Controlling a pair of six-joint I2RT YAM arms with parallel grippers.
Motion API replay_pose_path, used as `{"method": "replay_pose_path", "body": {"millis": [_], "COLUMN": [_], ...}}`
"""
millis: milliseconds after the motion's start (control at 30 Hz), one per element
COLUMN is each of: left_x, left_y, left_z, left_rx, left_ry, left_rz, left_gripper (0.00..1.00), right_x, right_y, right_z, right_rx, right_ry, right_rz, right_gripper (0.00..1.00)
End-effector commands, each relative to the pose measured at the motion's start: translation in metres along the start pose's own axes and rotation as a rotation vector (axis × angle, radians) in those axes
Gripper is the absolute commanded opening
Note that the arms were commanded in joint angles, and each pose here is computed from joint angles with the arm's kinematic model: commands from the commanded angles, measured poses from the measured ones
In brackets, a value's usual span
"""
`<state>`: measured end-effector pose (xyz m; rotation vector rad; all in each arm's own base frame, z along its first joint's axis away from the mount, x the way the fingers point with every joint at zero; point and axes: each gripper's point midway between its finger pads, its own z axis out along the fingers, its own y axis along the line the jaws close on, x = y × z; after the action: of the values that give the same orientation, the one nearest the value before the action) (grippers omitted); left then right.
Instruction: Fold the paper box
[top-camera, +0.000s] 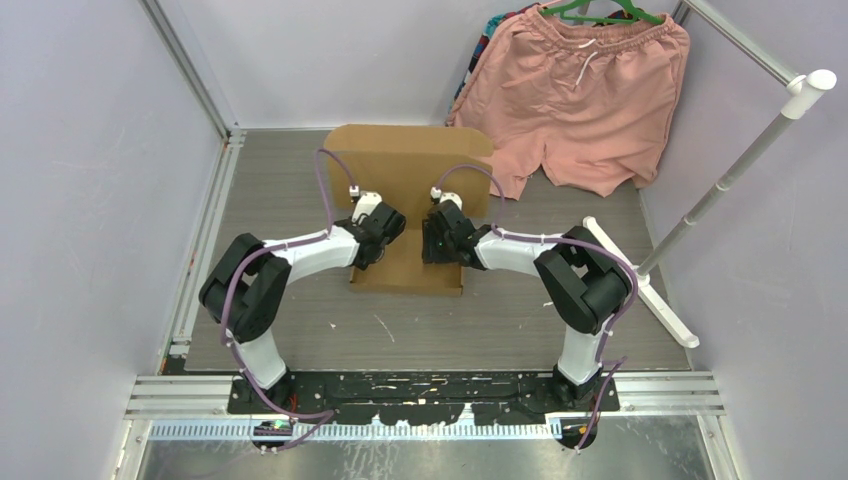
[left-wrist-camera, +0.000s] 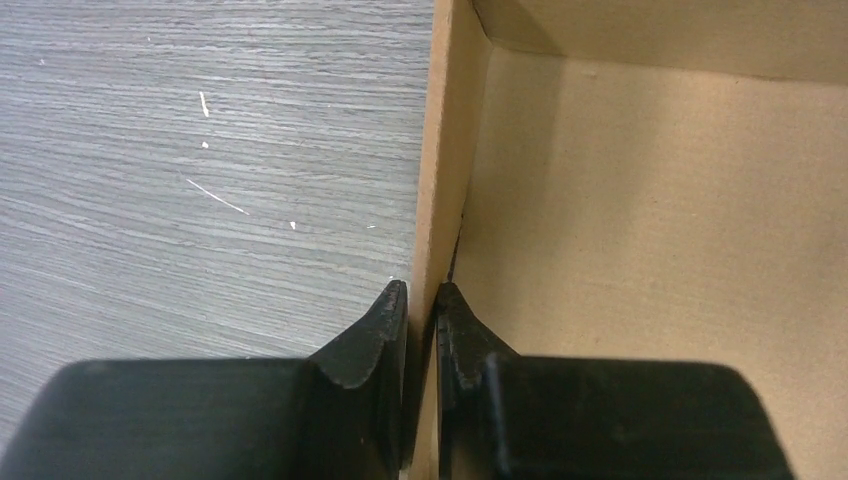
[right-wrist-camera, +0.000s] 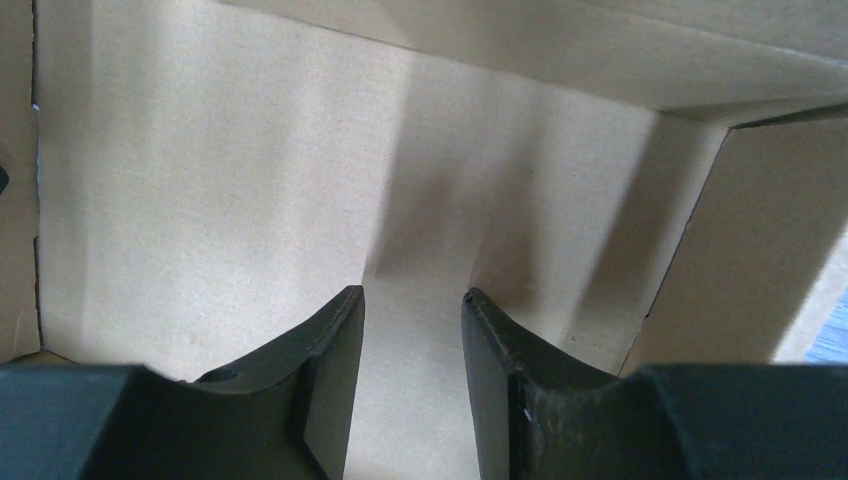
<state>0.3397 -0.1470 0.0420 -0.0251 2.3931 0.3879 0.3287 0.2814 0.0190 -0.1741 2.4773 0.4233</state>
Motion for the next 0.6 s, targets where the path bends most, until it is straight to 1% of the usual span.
{"method": "replay_pose_path", "body": {"millis": [0,67,100,200,233,267,333,567], "left_x": [-0.011,-0.010,-0.009,-0.009,-0.010,-0.010,-0.013,-0.035], "left_y": [0.011,0.012,0.012,0.014,0.014,0.015,0.018,0.012], "left_z": [0.004,0.004,0.005,0.004,0.003,0.003,0.002,-0.001], "left_rx": [-0.062,-0.065,-0.067,-0.071,-0.067,-0.066,-0.060,0.024], "left_ry": [-0.058,-0.057,-0.055,-0.057,-0.059,-0.060,-0.063,-0.101], "left_rz": [-0.044,-0.041,-0.038,-0.039,-0.042,-0.046,-0.056,-0.096], "left_gripper": [0.09,0.10,0.12,0.27,0.35,0.41,0.47,0.49], "right_x": [0.104,0.104,0.104,0.103,0.103,0.103,0.103,0.104], "right_y": [-0.047,-0.048,-0.048,-0.047,-0.047,-0.047,-0.047,-0.047], "right_z": [0.006,0.006,0.006,0.006,0.006,0.005,0.005,0.005], "right_rx": [0.138,0.138,0.138,0.137,0.139,0.138,0.139,0.135], "right_ry": [0.329,0.329,0.329,0.328,0.327,0.328,0.327,0.329], "right_rz": [-0.033,-0.033,-0.032,-0.031,-0.033,-0.033,-0.033,-0.032], "right_gripper": [0.47,0.47,0.47,0.47,0.47,0.47,0.47,0.47]}}
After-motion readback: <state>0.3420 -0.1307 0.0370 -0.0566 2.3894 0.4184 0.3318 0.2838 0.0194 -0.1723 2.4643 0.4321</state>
